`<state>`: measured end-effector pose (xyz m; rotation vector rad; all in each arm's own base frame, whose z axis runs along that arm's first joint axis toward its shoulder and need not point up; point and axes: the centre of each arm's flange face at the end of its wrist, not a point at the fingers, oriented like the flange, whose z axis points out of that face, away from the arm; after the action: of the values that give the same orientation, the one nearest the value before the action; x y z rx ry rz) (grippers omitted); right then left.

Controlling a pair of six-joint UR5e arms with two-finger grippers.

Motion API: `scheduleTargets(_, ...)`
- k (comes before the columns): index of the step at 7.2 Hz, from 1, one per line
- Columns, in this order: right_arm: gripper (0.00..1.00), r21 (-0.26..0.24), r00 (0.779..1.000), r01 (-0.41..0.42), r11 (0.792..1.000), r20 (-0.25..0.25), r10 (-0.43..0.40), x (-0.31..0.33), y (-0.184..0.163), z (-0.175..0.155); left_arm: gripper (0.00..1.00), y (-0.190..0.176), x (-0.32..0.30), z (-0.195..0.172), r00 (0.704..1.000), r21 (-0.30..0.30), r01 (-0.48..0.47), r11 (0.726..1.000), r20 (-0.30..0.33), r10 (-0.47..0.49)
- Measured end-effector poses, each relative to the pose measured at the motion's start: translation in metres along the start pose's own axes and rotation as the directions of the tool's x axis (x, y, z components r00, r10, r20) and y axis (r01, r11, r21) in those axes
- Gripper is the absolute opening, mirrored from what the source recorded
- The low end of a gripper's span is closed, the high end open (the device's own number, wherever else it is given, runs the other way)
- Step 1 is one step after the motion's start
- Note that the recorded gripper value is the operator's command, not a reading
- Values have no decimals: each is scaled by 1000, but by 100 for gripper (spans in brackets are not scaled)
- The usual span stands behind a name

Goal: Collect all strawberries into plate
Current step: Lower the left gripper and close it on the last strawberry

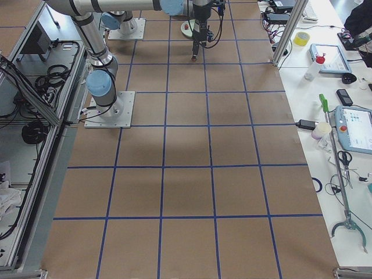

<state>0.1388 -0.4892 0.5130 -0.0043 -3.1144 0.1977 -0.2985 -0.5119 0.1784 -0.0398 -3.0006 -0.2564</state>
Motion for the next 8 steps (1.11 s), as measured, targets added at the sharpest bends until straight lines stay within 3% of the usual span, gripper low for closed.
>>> scheduleTargets(3,100,1,1000,0,1000,1,0,0,0,0,44,-1,1,3,1000,-5,4,1000,-12,-4)
scheduleTargets(4,100,1,1000,0,1000,1,0,0,0,-1,28,-1,2,3,1000,-6,5,1000,-14,-5)
scheduleTargets(5,100,1,1000,0,1000,1,0,0,0,-1,0,-1,2,3,1000,-8,6,1000,-17,-6)
scheduleTargets(8,100,2,1000,1,1000,0,-1,0,1,-1,0,-3,4,-7,999,8,30,1000,-33,-30)
